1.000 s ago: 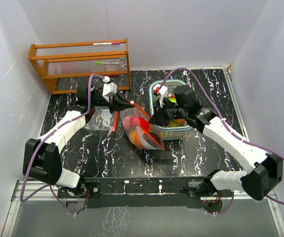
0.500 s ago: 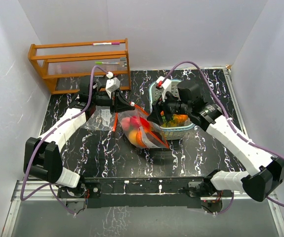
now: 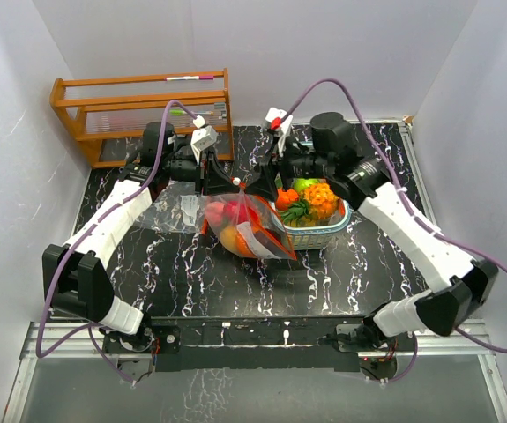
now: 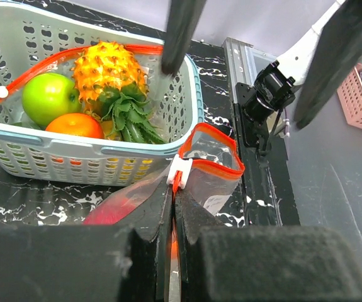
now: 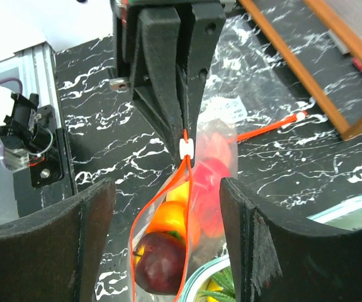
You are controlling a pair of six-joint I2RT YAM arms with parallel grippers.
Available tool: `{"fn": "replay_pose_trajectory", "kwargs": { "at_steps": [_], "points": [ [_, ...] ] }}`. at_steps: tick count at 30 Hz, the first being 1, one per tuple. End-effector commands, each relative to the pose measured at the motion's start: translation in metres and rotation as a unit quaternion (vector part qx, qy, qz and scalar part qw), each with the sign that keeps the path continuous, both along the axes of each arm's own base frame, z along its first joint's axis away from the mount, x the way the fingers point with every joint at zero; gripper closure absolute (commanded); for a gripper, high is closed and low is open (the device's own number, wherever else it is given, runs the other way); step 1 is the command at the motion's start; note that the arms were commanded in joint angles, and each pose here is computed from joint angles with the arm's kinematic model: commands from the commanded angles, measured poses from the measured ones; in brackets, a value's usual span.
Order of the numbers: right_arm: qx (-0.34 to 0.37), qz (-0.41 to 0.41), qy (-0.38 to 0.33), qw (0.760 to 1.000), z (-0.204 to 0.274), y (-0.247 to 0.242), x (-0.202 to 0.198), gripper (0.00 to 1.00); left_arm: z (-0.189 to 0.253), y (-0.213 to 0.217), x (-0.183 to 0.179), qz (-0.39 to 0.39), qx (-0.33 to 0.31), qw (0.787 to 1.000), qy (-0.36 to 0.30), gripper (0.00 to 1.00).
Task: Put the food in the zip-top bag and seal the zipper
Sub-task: Zip the zipper food storage bag at the center of the board.
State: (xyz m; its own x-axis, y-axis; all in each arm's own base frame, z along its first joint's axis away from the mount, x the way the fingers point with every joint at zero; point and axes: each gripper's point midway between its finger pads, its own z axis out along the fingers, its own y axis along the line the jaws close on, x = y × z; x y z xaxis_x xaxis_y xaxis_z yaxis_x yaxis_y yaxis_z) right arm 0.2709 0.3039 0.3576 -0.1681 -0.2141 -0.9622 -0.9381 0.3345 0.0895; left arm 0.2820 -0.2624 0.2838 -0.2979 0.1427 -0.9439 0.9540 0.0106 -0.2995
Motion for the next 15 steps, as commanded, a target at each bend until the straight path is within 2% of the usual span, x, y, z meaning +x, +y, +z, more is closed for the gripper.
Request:
{"fn": "replay_pose_trajectory", "kwargs": {
  "at_steps": [1,10,15],
  "points": [
    [0.029,0.04,-0.019,0.999,0.017,0.016,0.005,0.32,0.015,0.0,-0.014,-0.023,-0.014,1.0,-0.008,1.0],
    [0.043,0.061,0.006,0.997,0.009,0.029,0.008,0.37,0.014,-0.001,-0.012,-0.022,-0.015,1.0,-0.002,1.0],
    [0.052,0.065,0.013,0.996,0.009,0.035,0.011,0.45,0.013,0.0,-0.011,-0.018,-0.014,1.0,-0.005,1.0]
  ]
}}
